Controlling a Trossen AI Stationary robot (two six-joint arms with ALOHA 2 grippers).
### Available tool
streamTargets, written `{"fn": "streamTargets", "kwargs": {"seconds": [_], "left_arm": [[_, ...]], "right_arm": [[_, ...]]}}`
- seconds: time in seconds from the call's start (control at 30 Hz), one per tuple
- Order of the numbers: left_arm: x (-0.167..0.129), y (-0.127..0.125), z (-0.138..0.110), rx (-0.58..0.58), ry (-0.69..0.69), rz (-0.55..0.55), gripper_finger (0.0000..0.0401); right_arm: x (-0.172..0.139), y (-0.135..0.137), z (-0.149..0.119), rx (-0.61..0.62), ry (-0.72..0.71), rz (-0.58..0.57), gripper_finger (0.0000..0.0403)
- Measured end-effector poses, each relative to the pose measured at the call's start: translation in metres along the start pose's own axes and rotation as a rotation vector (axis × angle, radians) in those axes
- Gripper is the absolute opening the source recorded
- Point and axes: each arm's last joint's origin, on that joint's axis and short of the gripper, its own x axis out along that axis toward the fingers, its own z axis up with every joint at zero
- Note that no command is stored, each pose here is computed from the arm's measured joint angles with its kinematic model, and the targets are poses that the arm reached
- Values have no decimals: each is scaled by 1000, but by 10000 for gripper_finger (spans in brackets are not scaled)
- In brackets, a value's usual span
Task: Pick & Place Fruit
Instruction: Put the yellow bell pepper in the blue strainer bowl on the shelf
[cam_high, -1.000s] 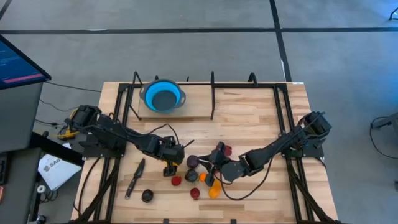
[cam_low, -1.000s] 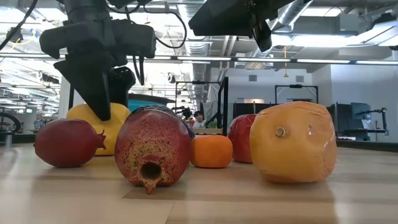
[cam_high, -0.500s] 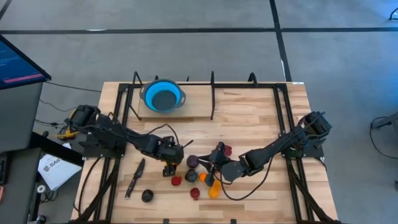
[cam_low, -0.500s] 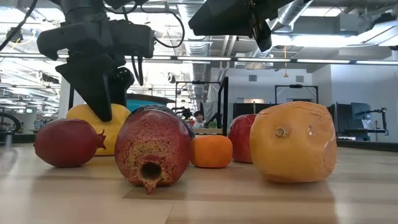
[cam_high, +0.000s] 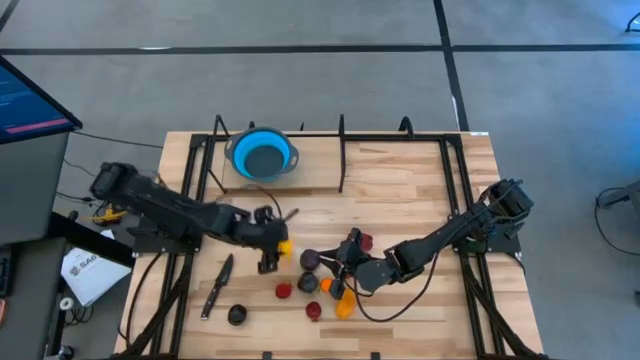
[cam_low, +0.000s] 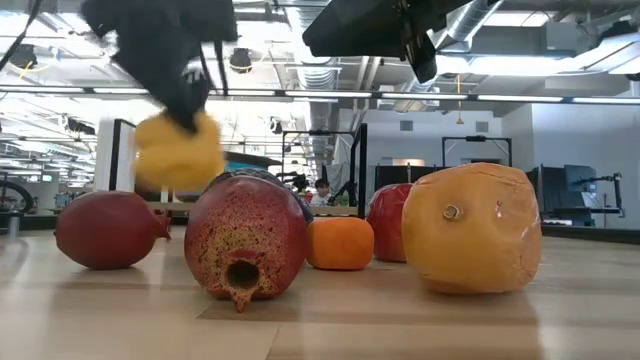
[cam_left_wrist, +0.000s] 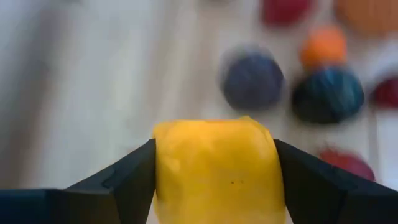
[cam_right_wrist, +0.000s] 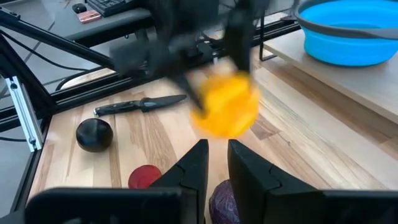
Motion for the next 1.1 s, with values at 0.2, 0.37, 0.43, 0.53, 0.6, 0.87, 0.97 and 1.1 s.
{"fn": "streamTargets", "kwargs": {"seconds": [0.2,0.37,0.43,0.53,0.6,0.87,0.97,1.1], "left_arm": [[-58,37,18,-112,-414,294,282],[-57,87,21,-223,-599,491,278],[-48,109,16,-272,-619,585,279],[-34,139,5,-355,-637,701,284],[-25,154,-2,-398,-646,750,286],[12,181,-33,-463,-582,823,287],[22,186,-36,-470,-565,835,288],[35,192,-40,-472,-523,852,290]], "right_arm": [[0,0,0,2,-3,1,56],[3,-2,2,6,-6,-7,56],[3,-2,3,11,-11,-5,56],[3,-2,3,15,-15,-2,56],[2,-2,3,15,-16,-1,56],[5,-4,4,15,-18,-11,56],[6,-5,5,15,-19,-13,56],[5,-5,5,17,-21,-11,56]]}}
